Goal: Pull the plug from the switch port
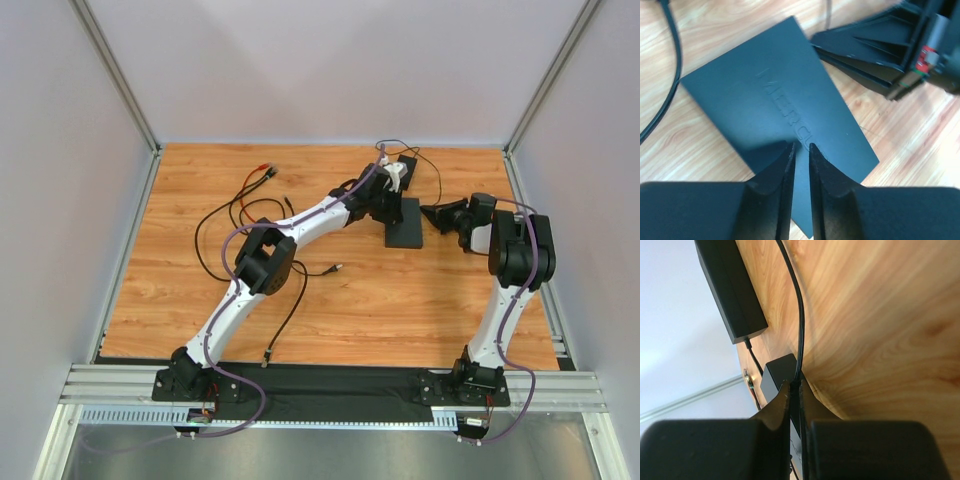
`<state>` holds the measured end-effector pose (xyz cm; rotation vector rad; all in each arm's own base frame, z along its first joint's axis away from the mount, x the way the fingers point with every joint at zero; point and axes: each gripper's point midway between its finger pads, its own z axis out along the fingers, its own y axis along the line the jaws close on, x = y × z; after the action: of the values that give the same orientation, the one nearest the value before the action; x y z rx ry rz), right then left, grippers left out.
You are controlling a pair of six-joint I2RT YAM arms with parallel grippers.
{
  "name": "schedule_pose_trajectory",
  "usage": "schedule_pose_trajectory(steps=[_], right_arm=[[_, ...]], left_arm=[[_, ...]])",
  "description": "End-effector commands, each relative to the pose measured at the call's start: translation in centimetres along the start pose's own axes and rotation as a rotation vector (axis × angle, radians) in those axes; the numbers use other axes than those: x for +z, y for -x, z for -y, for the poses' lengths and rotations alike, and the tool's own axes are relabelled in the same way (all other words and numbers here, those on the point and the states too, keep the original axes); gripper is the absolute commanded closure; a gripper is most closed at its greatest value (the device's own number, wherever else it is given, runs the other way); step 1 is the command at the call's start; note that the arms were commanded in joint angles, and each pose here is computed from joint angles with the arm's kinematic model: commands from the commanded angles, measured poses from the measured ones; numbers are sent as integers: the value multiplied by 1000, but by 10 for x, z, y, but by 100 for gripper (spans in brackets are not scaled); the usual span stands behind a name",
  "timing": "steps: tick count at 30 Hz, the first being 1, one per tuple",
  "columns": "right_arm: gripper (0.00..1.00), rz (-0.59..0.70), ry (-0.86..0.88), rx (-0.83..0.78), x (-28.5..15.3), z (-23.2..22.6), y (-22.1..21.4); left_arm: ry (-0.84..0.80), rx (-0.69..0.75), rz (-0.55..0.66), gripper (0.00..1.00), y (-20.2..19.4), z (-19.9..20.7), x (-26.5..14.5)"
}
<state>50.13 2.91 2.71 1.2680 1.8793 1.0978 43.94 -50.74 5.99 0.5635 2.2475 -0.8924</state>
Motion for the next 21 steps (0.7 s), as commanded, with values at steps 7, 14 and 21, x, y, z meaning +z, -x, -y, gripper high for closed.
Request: schedule_pose_trajectory(steps=[7,14,21], right_arm=[[100,-111,32,-41,3,12,-32],[100,-89,40,-80,-6,5,-41],[100,-110,62,-125,-8,-2,-48]], left_arm=[[-70,164,57,73,34,27,-17],[63,246,83,65,39,16,-15],[85,350,122,49,52,12,-16]])
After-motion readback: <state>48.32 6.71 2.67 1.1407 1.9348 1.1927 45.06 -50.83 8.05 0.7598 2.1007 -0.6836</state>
